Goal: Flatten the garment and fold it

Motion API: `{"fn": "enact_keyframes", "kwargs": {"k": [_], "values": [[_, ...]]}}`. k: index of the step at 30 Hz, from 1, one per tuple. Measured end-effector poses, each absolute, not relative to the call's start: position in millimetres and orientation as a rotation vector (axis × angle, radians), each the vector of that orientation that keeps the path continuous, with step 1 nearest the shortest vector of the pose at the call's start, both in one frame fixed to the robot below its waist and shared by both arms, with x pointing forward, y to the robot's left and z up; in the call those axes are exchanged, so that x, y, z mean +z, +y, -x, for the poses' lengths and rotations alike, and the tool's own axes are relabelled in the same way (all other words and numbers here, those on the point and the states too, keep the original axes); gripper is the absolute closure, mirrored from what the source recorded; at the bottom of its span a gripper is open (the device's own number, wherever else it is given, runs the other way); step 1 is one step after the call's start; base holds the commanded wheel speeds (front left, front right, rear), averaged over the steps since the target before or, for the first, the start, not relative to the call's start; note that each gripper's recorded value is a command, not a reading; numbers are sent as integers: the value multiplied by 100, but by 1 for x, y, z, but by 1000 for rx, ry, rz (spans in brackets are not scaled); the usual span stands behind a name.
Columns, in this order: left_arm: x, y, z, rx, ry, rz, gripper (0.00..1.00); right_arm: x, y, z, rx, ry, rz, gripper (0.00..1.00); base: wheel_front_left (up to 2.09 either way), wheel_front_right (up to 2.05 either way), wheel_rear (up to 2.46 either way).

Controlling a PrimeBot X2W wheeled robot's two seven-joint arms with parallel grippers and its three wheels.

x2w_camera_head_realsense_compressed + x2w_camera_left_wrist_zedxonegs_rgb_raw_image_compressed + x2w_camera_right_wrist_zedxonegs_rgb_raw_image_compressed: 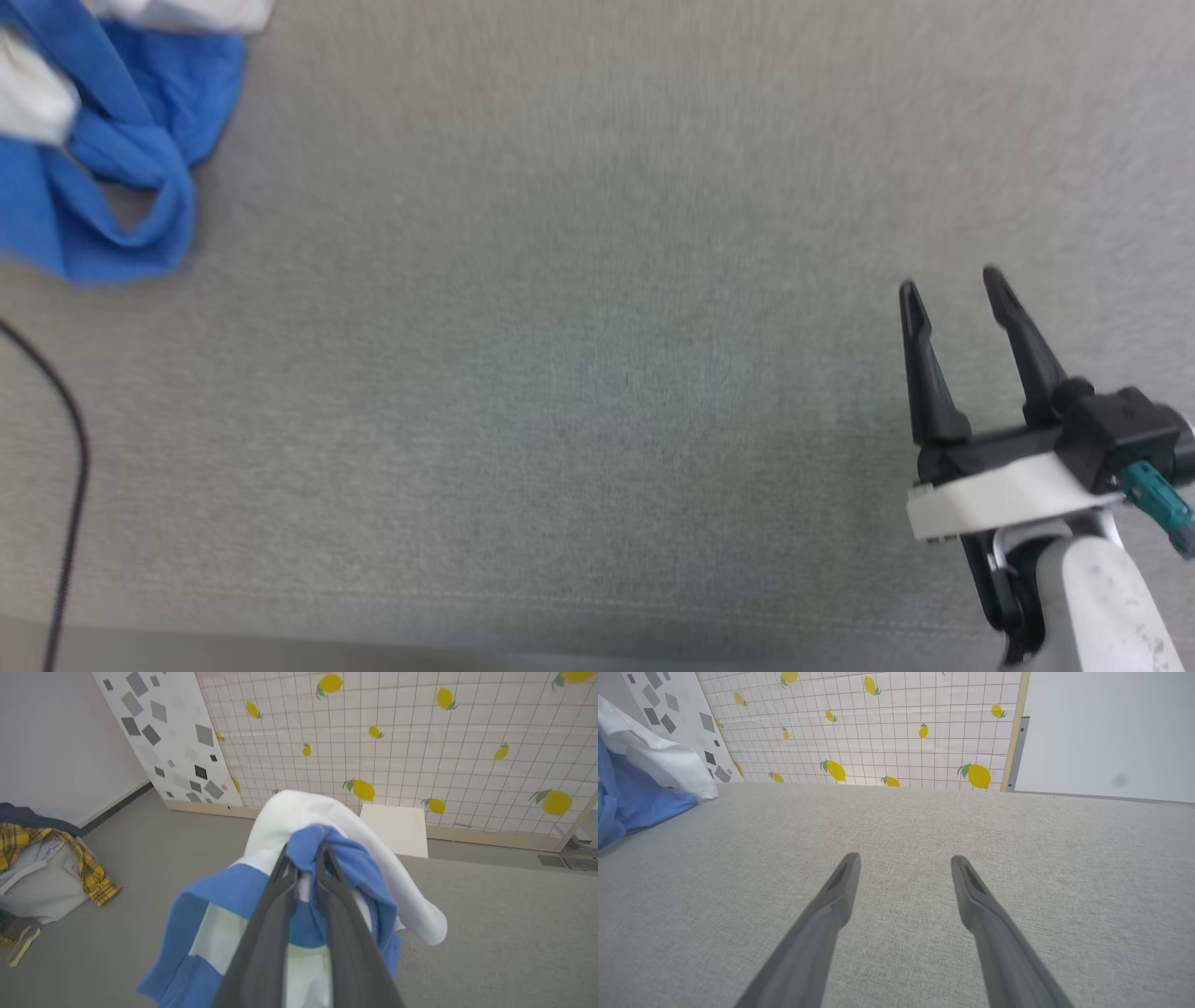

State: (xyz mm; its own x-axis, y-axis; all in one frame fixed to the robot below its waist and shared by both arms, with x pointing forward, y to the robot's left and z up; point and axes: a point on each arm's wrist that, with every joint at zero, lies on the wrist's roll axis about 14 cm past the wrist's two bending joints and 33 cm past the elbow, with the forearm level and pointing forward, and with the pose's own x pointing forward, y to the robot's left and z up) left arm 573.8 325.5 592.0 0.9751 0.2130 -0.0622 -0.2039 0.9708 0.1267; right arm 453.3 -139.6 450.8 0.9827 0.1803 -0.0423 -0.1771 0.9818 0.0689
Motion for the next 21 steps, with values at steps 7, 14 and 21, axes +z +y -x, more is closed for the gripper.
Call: {"fn": "enact_keyframes", "kwargs": {"k": [7, 14, 21], "values": [[711, 267, -555, 63, -252, -188, 100, 494, -150, -425, 153, -39, -71, 0, 0, 0, 0], [808, 175, -528, -135, -503, -139, 100, 532, -169, -397, 102, -122, -52, 0, 0, 0, 0], [837, 69, -511, -371, -578, -27, 100, 541, -197, -365, 19, -130, -37, 0, 0, 0, 0]]}}
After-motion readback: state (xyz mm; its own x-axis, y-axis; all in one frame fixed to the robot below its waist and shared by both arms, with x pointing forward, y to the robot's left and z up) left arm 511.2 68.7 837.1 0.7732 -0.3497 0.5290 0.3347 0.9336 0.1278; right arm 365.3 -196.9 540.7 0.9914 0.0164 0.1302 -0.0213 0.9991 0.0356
